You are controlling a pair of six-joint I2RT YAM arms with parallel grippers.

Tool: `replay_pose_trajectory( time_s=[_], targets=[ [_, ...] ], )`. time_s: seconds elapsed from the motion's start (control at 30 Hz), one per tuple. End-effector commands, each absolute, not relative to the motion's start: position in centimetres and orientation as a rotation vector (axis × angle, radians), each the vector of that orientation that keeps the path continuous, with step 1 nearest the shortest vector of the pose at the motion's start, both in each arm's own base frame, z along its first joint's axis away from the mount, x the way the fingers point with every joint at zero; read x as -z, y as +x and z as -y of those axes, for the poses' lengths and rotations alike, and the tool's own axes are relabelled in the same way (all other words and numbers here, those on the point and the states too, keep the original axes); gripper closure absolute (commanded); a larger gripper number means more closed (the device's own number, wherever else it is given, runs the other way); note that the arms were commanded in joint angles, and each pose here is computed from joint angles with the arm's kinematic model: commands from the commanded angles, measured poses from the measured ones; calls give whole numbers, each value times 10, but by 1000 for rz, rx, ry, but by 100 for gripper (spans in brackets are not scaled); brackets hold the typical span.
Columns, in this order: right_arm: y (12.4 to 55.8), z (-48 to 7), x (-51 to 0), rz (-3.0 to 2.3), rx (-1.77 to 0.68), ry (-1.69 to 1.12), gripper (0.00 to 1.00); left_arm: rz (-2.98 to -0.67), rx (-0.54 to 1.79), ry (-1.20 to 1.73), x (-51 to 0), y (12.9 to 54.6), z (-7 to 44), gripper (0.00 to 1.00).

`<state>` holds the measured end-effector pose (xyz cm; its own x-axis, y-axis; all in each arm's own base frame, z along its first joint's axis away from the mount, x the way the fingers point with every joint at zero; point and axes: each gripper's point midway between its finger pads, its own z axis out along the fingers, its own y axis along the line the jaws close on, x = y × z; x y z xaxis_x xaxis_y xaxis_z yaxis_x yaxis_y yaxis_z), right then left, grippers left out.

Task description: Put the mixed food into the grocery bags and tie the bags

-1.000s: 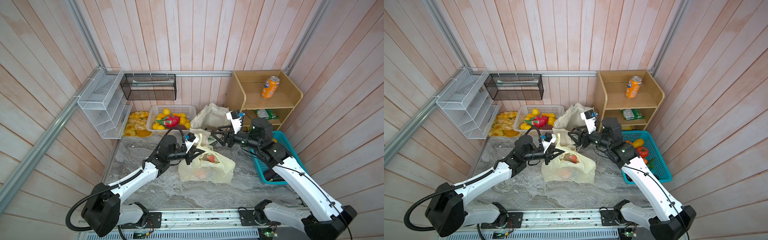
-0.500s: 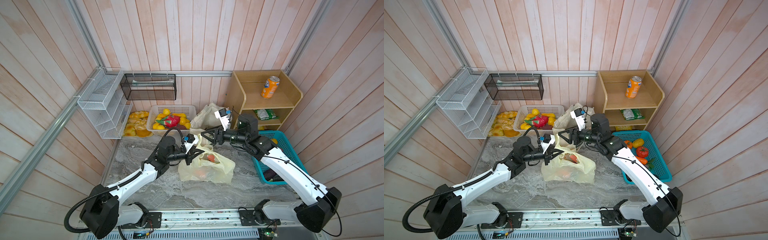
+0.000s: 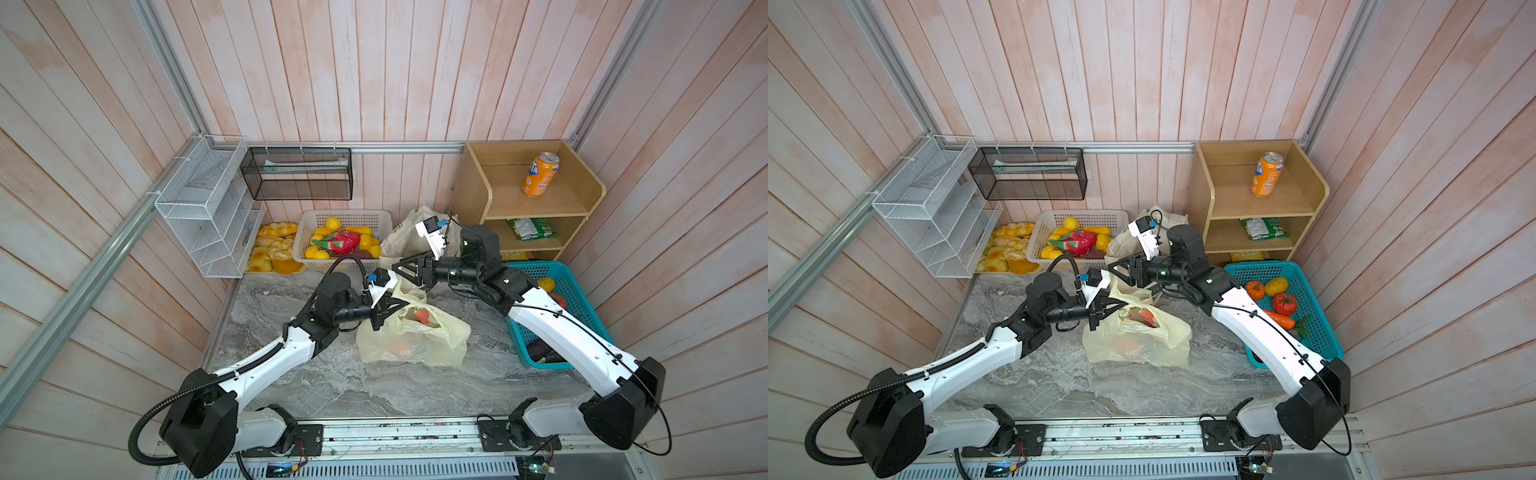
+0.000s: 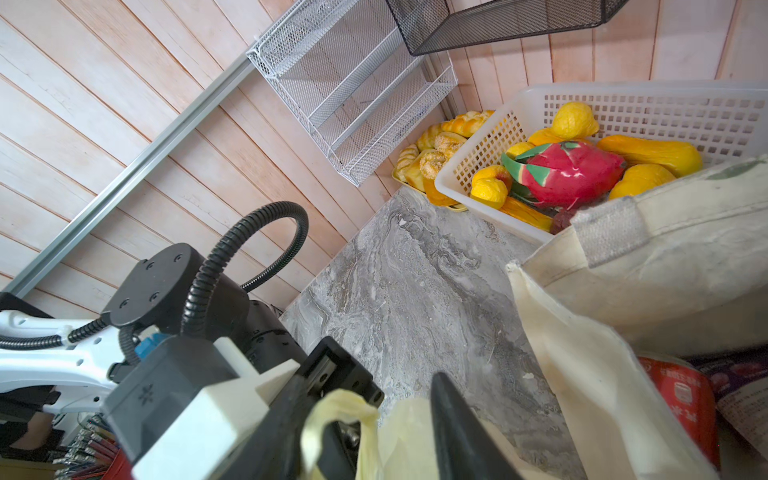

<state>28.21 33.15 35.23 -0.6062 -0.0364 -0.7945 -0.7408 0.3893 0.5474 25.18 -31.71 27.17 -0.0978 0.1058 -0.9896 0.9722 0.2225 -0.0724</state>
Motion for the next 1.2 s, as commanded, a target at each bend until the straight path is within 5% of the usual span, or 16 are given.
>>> replay_pose_trajectory(
  time_s=[0.0,0.23,0.73,1.17],
  targets=[
    [278,-336,-363,-1909,-1263,-699,68,-1414,1062,1110,-273,248,320,100],
    [272,-331,-367,-1894,-1256,-712,100,-1421,1059,1100,-274,250,320,100],
    [287,-254,-363,-1829,-1012,-275,100,-1504,1087,949,-275,266,311,100],
    [238,-240,-319,-1809,-1164,-75,100,-1642,1102,776,-268,295,314,100]
  ],
)
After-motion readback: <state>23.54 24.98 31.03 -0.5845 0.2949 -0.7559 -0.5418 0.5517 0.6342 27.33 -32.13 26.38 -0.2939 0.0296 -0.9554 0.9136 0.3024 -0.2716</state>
